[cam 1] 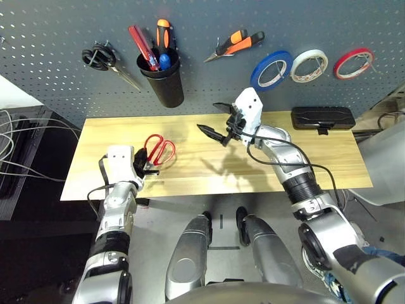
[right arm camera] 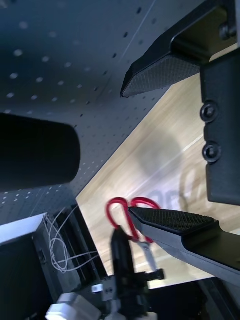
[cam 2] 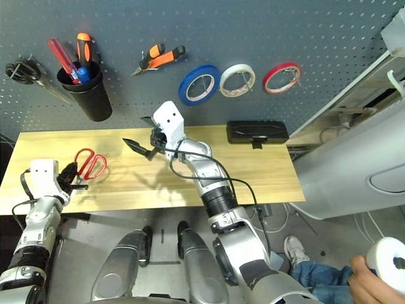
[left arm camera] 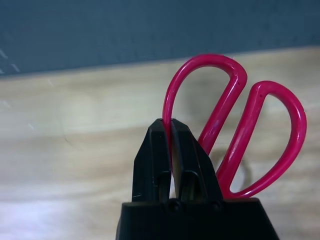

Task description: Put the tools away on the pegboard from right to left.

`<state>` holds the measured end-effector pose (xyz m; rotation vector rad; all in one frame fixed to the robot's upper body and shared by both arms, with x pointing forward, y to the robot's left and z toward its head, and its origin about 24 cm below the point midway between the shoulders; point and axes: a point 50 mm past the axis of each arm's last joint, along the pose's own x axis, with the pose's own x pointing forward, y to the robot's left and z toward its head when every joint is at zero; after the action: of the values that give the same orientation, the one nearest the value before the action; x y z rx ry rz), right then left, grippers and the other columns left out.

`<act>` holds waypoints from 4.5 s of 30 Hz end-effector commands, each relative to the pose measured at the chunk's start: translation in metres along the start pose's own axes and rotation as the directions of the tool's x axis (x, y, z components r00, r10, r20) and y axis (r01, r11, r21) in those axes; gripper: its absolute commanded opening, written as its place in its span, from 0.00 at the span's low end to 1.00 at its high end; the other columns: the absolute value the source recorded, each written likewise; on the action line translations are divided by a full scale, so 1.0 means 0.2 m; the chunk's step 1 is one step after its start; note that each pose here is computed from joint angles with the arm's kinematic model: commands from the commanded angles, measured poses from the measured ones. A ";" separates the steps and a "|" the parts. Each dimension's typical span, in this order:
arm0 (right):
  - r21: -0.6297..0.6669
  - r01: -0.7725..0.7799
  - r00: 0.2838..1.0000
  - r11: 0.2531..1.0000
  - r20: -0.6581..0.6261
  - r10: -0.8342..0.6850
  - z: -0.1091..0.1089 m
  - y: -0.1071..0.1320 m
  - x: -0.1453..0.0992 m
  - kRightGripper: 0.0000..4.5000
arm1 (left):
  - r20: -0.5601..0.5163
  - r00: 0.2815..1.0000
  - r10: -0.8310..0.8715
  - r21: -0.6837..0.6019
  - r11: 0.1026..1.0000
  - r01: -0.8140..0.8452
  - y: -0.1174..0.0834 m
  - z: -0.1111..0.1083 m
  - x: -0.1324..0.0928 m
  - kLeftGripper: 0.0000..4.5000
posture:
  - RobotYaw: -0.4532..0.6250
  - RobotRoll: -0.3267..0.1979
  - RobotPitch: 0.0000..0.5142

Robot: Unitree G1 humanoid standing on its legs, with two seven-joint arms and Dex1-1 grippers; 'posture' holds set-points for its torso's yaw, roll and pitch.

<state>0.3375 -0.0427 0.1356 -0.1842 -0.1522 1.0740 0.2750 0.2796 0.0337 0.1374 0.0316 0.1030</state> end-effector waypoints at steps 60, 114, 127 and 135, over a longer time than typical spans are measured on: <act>-0.010 -0.024 0.977 1.000 0.211 0.025 0.30 0.02 0.10 1.00 | 0.406 0.908 0.107 0.034 0.991 -0.133 0.25 0.63 0.26 0.00 | 0.54 0.62 0.43; 0.091 0.843 0.532 0.530 -0.293 -0.795 -0.44 -0.45 -0.70 1.00 | -0.071 0.985 -0.160 0.121 0.978 0.167 -0.23 0.02 0.24 0.99 | 0.45 0.62 0.49; 0.056 0.865 0.492 0.499 -0.289 -0.821 -0.39 -0.55 -0.81 1.00 | -0.022 0.987 -0.160 0.125 0.979 0.162 -0.30 0.09 0.29 0.99 | 0.42 0.62 0.45; 0.065 0.843 0.528 0.533 -0.280 -0.801 -0.38 -0.55 -0.76 1.00 | -0.004 0.991 -0.132 0.124 0.983 0.132 -0.27 0.11 0.30 0.99 | 0.44 0.62 0.44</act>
<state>0.3781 -0.2362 0.0881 -0.0251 0.0536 0.0619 0.3455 0.2239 0.0537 0.2615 0.0138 -0.0472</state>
